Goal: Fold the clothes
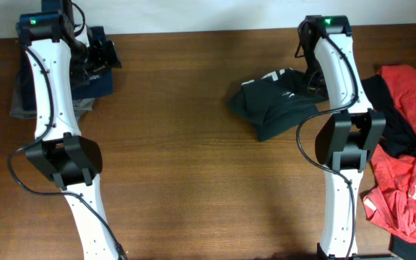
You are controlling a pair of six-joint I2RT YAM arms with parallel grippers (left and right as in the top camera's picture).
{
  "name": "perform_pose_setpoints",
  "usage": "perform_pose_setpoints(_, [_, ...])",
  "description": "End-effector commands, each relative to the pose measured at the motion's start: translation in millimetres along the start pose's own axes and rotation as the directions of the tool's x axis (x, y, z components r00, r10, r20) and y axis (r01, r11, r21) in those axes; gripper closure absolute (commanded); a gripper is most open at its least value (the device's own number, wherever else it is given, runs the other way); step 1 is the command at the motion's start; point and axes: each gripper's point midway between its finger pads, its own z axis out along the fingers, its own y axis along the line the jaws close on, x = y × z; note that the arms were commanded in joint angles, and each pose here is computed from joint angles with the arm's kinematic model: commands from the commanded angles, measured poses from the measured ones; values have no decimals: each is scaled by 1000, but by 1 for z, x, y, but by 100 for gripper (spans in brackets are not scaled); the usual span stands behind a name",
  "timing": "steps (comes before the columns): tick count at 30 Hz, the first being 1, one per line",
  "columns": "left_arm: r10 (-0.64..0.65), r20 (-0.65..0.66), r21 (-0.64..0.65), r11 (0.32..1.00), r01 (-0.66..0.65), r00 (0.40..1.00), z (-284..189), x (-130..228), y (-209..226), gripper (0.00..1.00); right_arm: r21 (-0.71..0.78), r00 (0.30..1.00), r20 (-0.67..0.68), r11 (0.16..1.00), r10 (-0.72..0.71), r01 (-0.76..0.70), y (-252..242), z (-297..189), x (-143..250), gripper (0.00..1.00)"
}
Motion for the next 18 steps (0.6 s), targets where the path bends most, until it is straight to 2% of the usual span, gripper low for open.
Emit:
perform_pose_setpoints(1, [26, 31, 1, 1000, -26, 999, -15, -1, -4, 1, -94, 998, -9, 993, -70, 69, 17, -15, 8, 23])
perform_pose_setpoints(2, [25, 30, 0, 1000, -25, 999, -15, -1, -4, 1, -116, 996, -17, 989, -92, 90, 21, -15, 11, 19])
perform_pose_setpoints(5, [26, 29, 0, 1000, -26, 999, -15, 0, -4, 1, -224, 991, -48, 968, -126, 112, 36, -24, 21, 19])
perform_pose_setpoints(10, [26, 31, 0, 1000, -26, 999, -15, -1, -4, 1, -318, 990, -18, 939, -141, 128, 36, -50, 25, 29])
perform_pose_setpoints(12, [26, 33, 1, 1000, -26, 999, -15, -1, -4, 1, -410, 977, 9, 891, -211, 196, 47, -63, 29, 39])
perform_pose_setpoints(14, [27, 39, 2, 1000, -27, 999, -15, -3, -4, 1, -543, 948, 54, 788, -312, 291, 69, -77, 36, 49])
perform_pose_setpoints(18, [29, 45, 4, 1000, -29, 999, -15, -4, -5, 1, -649, 930, 47, 697, -363, 305, 97, -79, 47, 48])
